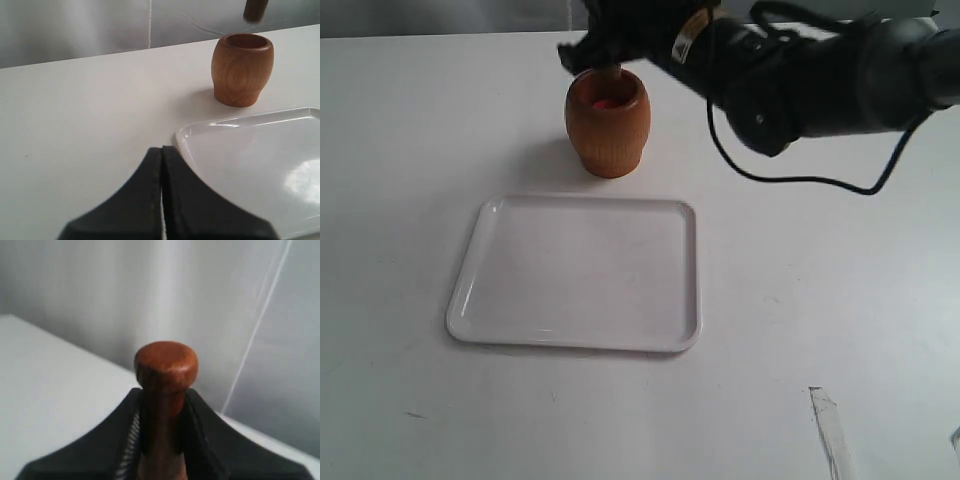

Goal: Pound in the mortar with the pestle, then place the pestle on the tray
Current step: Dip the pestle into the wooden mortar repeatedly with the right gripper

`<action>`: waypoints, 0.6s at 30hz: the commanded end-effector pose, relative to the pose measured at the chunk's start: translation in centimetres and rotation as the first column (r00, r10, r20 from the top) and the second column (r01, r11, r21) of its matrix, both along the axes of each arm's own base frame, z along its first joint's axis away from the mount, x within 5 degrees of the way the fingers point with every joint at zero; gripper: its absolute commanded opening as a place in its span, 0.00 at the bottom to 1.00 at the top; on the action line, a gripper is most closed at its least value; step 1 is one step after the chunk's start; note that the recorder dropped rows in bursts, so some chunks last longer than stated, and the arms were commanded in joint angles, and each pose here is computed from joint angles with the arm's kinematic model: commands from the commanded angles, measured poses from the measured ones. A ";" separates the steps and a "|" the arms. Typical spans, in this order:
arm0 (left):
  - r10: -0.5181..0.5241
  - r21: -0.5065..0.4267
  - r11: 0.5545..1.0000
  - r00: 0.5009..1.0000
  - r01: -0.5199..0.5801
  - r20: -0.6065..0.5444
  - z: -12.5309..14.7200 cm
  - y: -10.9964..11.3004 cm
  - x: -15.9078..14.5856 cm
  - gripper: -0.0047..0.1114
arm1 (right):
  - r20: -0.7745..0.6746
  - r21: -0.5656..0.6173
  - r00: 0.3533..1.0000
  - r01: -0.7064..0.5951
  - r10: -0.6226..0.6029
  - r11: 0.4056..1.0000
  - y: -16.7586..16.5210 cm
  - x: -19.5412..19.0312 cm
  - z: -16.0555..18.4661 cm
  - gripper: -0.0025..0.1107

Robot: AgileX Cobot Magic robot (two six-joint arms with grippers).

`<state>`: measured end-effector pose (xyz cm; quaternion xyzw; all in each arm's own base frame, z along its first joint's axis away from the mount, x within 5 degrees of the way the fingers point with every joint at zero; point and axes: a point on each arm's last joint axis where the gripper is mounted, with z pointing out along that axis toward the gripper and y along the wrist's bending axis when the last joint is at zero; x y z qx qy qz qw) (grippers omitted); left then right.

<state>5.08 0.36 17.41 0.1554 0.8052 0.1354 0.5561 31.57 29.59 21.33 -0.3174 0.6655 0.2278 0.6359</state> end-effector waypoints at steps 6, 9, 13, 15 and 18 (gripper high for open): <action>-0.006 -0.015 1.000 1.000 0.006 0.004 0.0 -0.1 0.0 0.04 | -0.136 -0.080 0.991 0.003 -0.014 0.997 0.6 0.4 -6.1 0.02; -0.006 -0.015 1.000 1.000 0.006 0.004 0.0 -0.1 0.0 0.04 | -0.031 0.020 1.000 0.003 -0.002 1.000 0.4 0.2 -2.0 0.02; -0.006 -0.015 1.000 1.000 0.006 0.004 0.0 -0.1 0.0 0.04 | 0.134 0.157 0.991 -0.020 -0.001 0.987 -0.6 -1.0 5.0 0.02; -0.006 -0.015 1.000 1.000 0.006 0.004 0.0 -0.1 0.0 0.04 | 0.212 0.186 0.977 -0.035 -0.005 0.982 -1.3 -1.9 8.0 0.02; -0.006 -0.015 1.000 1.000 0.006 0.004 0.0 -0.1 0.0 0.04 | 0.257 0.202 0.966 -0.049 -0.005 0.978 -2.0 -2.7 10.3 0.02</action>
